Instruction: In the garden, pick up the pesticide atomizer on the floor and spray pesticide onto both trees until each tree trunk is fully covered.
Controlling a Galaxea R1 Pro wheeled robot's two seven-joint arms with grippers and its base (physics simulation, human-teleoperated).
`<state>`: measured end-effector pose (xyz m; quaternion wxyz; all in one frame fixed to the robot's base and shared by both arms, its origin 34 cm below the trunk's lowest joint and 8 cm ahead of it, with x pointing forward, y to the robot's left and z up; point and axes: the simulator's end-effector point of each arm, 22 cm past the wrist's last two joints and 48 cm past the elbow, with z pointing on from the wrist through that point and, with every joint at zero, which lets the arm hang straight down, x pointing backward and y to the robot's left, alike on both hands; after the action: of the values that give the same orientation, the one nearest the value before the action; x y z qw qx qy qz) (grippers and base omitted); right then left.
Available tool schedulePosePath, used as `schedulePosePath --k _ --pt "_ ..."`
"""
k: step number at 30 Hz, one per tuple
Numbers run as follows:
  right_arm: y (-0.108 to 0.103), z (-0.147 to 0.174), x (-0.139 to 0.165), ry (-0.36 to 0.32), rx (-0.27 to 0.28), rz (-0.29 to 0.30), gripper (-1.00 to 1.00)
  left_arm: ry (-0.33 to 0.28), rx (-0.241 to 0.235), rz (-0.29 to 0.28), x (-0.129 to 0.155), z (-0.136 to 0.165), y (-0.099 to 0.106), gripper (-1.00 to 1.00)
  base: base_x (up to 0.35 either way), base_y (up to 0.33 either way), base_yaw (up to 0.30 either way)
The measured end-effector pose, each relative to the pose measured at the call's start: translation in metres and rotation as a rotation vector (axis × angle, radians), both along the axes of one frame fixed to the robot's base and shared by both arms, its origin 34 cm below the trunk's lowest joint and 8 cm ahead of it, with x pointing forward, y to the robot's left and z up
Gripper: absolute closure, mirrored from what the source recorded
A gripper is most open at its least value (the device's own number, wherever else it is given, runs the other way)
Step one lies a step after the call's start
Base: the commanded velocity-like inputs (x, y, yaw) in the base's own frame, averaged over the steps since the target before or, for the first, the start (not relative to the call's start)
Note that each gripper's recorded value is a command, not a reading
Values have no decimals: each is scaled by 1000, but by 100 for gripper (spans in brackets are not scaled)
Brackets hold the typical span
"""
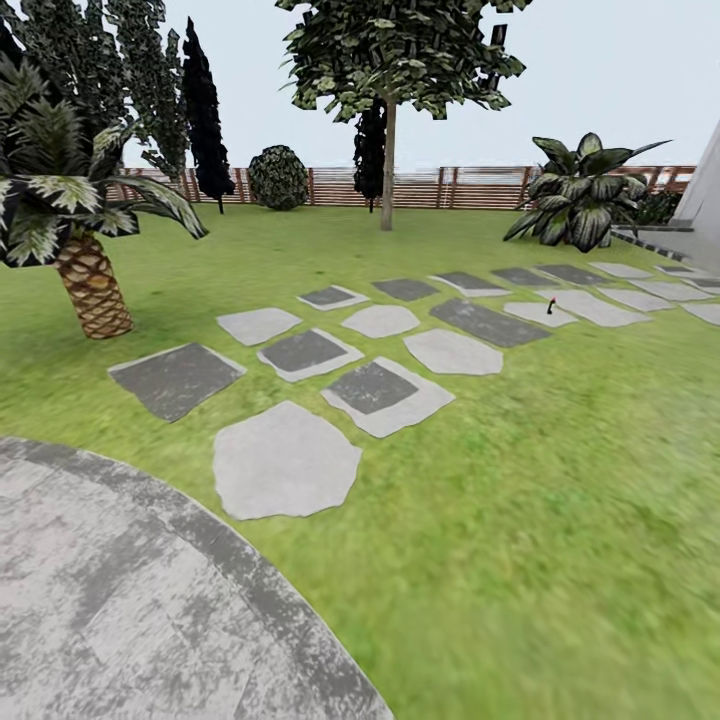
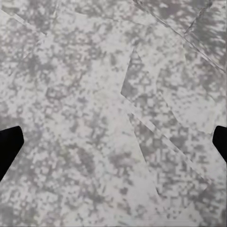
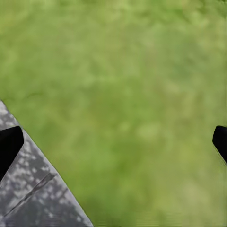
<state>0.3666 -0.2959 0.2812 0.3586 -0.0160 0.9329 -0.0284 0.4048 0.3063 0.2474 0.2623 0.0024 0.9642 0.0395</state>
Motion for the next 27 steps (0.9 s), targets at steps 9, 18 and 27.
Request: schedulePosePath --k 9,18,27 --pt "0 0 -1 2 0 0 -100 0 2 1 0 0 2 -100 338 0 0" --pt "0 -1 -2 4 -1 1 -100 -2 5 2 1 1 4 -100 338 38 0" --pt "0 -1 -2 5 -1 1 -100 0 4 2 0 0 4 -100 338 95 0"
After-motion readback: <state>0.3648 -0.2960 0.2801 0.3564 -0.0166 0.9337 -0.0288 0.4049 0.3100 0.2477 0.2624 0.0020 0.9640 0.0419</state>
